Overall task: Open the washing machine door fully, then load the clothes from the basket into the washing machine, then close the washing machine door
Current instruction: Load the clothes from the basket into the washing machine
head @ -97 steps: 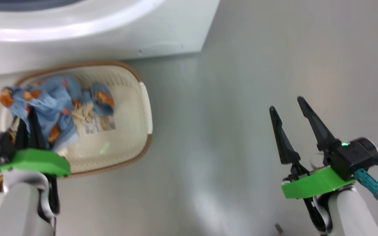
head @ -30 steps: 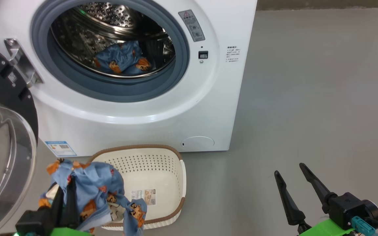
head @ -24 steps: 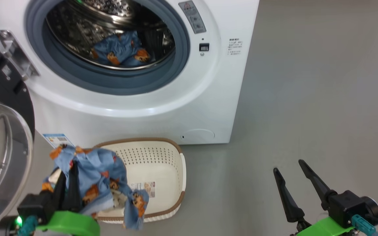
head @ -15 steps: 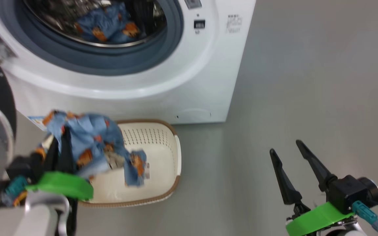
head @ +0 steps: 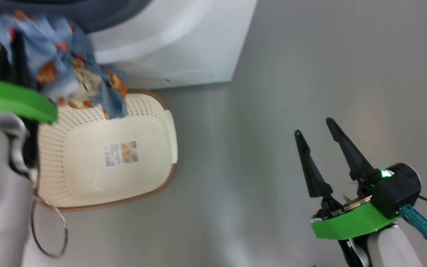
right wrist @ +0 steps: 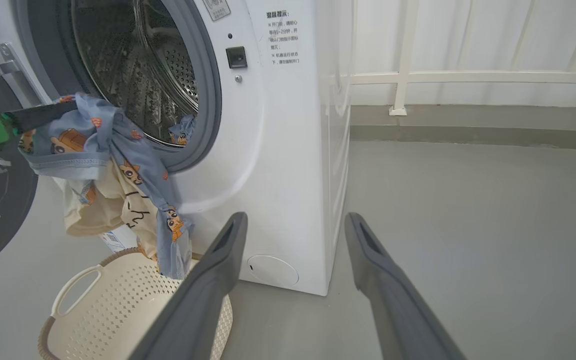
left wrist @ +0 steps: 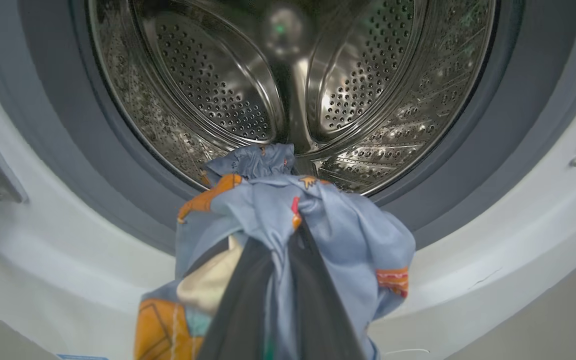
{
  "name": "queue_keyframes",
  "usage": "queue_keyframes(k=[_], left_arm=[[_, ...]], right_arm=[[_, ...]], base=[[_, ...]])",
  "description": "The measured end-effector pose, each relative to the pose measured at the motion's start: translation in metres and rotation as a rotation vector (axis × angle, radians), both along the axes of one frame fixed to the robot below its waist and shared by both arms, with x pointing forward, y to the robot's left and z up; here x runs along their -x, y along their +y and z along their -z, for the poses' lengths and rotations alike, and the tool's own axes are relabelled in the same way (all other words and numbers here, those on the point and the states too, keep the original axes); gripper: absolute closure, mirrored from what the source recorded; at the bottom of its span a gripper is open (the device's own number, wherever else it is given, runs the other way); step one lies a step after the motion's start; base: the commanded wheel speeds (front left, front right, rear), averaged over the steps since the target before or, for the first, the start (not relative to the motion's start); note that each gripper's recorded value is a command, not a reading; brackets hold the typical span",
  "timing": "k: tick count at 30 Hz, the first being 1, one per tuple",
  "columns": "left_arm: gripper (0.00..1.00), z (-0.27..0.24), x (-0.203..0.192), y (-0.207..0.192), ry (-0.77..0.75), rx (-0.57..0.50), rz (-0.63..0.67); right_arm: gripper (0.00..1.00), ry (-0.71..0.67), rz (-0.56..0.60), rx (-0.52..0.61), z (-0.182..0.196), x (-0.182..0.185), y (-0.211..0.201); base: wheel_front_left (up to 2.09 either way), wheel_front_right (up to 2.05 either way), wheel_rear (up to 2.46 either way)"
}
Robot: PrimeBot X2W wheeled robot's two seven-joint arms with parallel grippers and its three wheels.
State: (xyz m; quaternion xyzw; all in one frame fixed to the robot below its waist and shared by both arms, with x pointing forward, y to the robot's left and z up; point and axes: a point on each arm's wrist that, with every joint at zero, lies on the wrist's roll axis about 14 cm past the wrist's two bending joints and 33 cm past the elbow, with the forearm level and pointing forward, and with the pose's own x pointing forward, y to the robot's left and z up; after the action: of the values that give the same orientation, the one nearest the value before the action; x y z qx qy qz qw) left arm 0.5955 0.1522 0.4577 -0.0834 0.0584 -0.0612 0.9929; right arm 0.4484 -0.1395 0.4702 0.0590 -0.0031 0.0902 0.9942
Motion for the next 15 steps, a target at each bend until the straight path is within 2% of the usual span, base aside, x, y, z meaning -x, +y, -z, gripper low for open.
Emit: queue_keyframes(k=[7, 15], left_arm=[[1.0, 0.012, -0.05, -0.021, 0.047, -0.004, 0.064], [1.0, 0.034, -0.103, -0.041, 0.182, 0.009, 0.133]], right_arm=[[0.0, 0.035, 0.046, -0.022, 0.02, -0.004, -0.016], [0.0, 0.101, 0.104, -0.027, 0.043, 0.0, -0.037]], base=[[0.0, 0.0, 0.0], [0.0, 0.0, 0.0]])
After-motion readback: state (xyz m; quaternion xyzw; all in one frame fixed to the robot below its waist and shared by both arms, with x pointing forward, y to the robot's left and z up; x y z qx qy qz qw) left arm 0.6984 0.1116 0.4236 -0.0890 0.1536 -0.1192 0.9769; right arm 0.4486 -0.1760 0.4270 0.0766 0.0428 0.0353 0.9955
